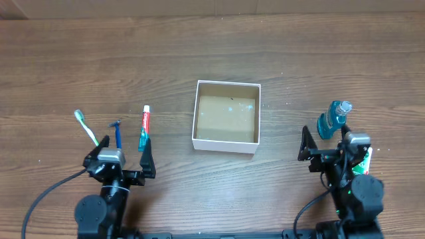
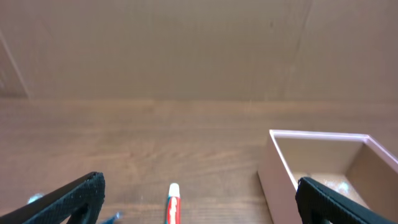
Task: Pack container
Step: 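Grasp the teal Listerine bottle with the right gripper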
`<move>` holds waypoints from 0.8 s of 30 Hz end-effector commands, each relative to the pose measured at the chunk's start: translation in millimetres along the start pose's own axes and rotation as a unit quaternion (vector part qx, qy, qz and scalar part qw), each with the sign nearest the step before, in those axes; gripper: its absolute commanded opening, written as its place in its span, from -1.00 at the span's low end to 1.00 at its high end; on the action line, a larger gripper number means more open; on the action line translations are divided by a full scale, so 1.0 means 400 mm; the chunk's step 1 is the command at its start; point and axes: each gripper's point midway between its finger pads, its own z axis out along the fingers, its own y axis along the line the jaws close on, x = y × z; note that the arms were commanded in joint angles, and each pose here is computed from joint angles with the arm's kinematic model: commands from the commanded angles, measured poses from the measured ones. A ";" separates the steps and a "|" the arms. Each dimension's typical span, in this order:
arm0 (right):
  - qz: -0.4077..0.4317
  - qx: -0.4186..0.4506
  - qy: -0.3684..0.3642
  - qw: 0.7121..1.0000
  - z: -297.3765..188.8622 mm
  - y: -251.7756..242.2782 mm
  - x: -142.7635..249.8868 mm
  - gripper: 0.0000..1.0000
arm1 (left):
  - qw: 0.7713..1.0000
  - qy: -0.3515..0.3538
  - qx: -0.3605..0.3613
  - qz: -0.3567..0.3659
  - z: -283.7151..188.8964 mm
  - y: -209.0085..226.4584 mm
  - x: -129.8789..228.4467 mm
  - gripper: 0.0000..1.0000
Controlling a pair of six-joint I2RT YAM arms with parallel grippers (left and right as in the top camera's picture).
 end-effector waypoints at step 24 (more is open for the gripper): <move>0.088 0.139 0.407 0.898 0.171 -0.220 -0.045 1.00 | 0.962 0.269 -0.021 -0.033 0.036 -0.007 -0.104 1.00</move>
